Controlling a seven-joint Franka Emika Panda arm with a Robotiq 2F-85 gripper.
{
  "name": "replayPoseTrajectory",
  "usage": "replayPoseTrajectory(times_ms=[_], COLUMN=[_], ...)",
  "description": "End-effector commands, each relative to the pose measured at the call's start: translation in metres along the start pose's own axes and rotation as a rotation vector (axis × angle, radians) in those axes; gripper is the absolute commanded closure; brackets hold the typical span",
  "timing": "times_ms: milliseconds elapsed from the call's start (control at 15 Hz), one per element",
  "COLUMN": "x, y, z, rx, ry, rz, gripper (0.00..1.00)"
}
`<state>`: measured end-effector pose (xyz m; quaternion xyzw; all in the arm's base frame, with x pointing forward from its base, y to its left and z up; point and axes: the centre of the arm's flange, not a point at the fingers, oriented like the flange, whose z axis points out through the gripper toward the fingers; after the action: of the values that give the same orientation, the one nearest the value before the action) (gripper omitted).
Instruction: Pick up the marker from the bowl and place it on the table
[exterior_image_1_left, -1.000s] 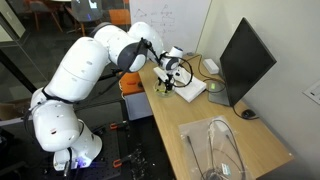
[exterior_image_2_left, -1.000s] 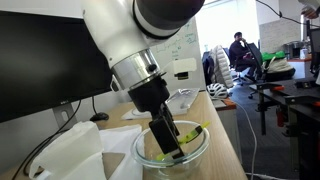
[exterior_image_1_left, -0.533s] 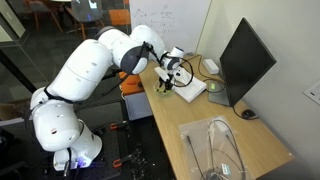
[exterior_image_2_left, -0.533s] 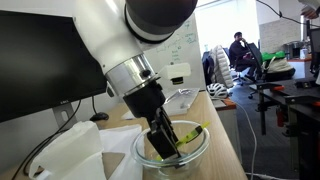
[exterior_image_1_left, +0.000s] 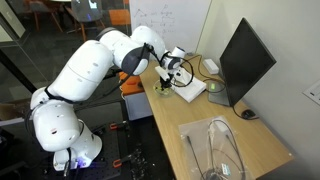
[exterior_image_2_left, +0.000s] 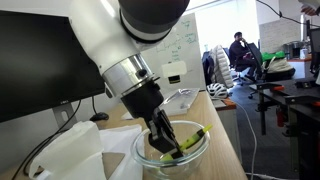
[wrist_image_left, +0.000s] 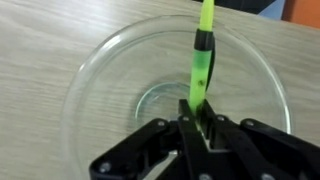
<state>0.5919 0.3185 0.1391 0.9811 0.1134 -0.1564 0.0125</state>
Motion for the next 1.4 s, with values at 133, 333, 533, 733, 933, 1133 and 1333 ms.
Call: replayPoseTrajectory(times_ms=[133, 333, 533, 733, 933, 1133, 1333], x=[-0.012, -0.023, -0.036, -0.043, -0.046, -0.049, -0.054], y=[0.001, 0.007, 0.022, 0.045, 0.075, 0.113, 0.152], z=[-0.023, -0.040, -0.059, -0.070, -0.072, -0.064, -0.049], rx=[0.058, -0.001, -0.100, -0.193, -0.190, -0.118, -0.090], ry=[-0.041, -0.052, -0.046, 0.012, 0.095, 0.177, 0.244], rz=[-0.062, -0.184, -0.309, -0.445, -0.494, -0.564, -0.585], gripper=[0.96, 0.96, 0.96, 0.96, 0.96, 0.96, 0.96])
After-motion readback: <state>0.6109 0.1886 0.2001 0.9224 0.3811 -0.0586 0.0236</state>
